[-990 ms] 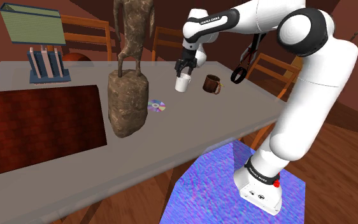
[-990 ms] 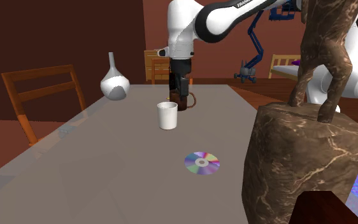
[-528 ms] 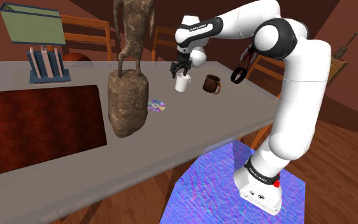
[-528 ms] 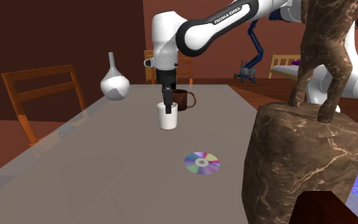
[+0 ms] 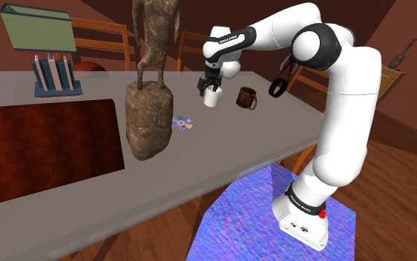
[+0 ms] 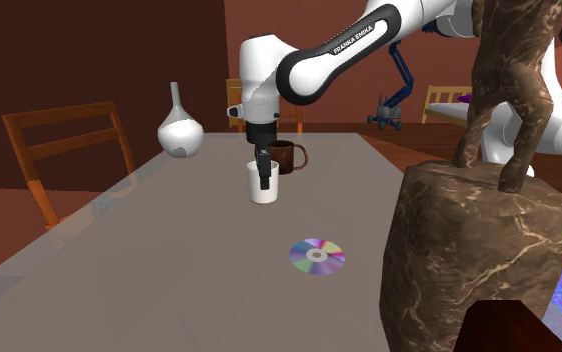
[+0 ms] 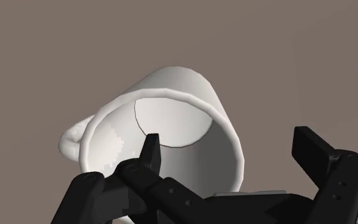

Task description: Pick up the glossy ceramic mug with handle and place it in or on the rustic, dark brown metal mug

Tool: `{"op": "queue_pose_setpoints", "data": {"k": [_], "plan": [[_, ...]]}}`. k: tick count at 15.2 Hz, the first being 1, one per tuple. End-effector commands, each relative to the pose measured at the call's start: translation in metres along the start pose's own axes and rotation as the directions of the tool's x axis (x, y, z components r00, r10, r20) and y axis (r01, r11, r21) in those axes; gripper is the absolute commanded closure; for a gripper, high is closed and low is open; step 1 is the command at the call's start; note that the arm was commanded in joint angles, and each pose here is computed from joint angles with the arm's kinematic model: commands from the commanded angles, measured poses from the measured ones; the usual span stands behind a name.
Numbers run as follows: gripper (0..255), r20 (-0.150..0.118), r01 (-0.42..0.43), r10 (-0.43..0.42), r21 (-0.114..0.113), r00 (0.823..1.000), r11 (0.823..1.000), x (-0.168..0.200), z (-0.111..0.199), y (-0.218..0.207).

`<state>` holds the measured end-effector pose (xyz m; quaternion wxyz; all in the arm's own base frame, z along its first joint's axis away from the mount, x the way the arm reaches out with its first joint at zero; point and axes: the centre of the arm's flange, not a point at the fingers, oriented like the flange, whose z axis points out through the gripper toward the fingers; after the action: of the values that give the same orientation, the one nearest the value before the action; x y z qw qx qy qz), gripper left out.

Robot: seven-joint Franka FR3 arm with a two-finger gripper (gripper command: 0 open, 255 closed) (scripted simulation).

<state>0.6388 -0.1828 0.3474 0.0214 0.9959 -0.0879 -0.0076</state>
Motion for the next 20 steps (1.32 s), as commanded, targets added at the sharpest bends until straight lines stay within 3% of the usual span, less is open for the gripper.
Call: {"op": "queue_pose_setpoints", "data": {"k": [1,5,6,15,20], "plan": [[0,0.0,0.0,0.0,0.0,1.0,1.0,0.0,0.0,0.0],[0,0.0,0.0,0.0,0.0,1.0,1.0,0.0,0.0,0.0],[255,0.0,0.0,0.0,0.0,1.0,1.0,0.0,0.0,0.0],[255,0.0,0.0,0.0,0.0,1.0,1.0,0.0,0.0,0.0],[255,0.0,0.0,0.0,0.0,1.0,1.0,0.0,-0.026,0.001]]}}
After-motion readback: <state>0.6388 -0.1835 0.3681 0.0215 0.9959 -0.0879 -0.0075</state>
